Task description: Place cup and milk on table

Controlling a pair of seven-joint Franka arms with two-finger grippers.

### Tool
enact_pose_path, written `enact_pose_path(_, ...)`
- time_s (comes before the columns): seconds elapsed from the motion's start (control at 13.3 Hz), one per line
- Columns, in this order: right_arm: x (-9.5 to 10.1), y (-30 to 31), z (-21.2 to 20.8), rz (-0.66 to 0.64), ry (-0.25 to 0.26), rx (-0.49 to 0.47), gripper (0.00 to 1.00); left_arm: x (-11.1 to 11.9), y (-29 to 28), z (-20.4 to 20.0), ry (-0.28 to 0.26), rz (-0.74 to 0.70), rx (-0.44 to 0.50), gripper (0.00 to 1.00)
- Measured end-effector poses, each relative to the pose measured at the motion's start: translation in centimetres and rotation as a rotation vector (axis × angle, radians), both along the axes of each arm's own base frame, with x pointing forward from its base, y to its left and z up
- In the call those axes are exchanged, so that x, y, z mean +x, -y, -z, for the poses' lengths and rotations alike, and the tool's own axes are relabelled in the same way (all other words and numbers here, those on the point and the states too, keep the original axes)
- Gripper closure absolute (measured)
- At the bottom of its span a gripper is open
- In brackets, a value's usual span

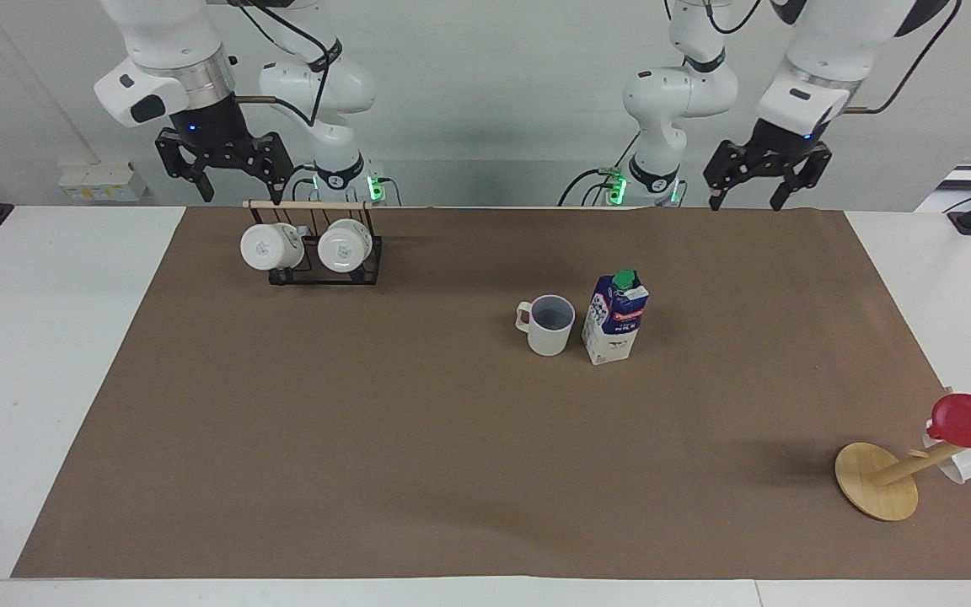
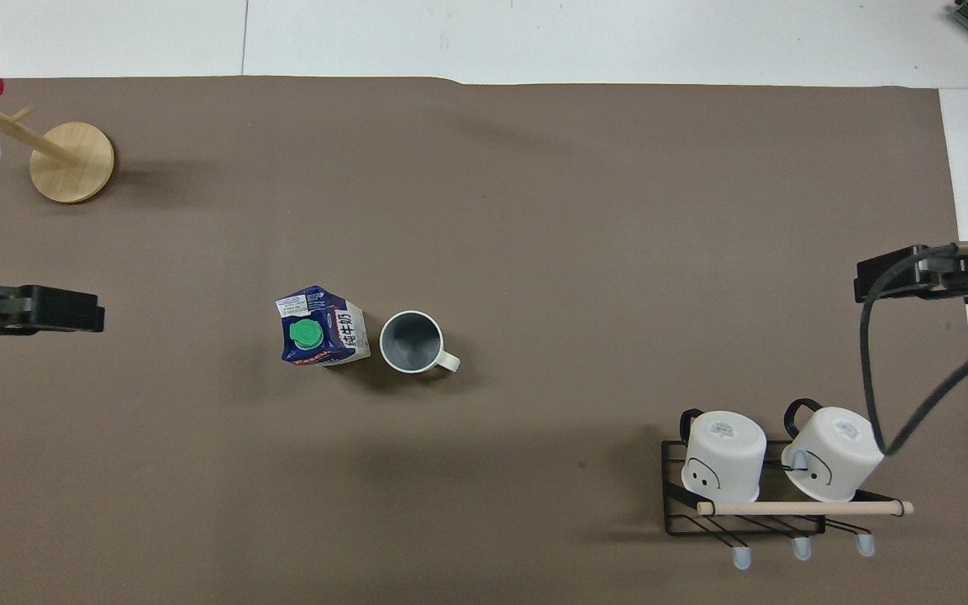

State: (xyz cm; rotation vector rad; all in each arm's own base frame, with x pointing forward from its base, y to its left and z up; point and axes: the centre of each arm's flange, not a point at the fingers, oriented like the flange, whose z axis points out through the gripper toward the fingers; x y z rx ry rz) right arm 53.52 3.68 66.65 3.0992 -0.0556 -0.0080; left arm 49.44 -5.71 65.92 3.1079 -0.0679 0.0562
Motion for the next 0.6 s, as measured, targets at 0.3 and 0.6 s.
enact_pose_path(0.3,0.0,0.0,0.0,0.0,0.0,0.0,0.0,-0.1,-3.4,0.0,-0.015,0.001,0.003,0.0)
enact_pose_path(0.6,0.0,0.0,0.0,0.001,0.0,0.0,0.0,-0.1,-2.2,0.0,-0.015,0.022,0.006,0.0)
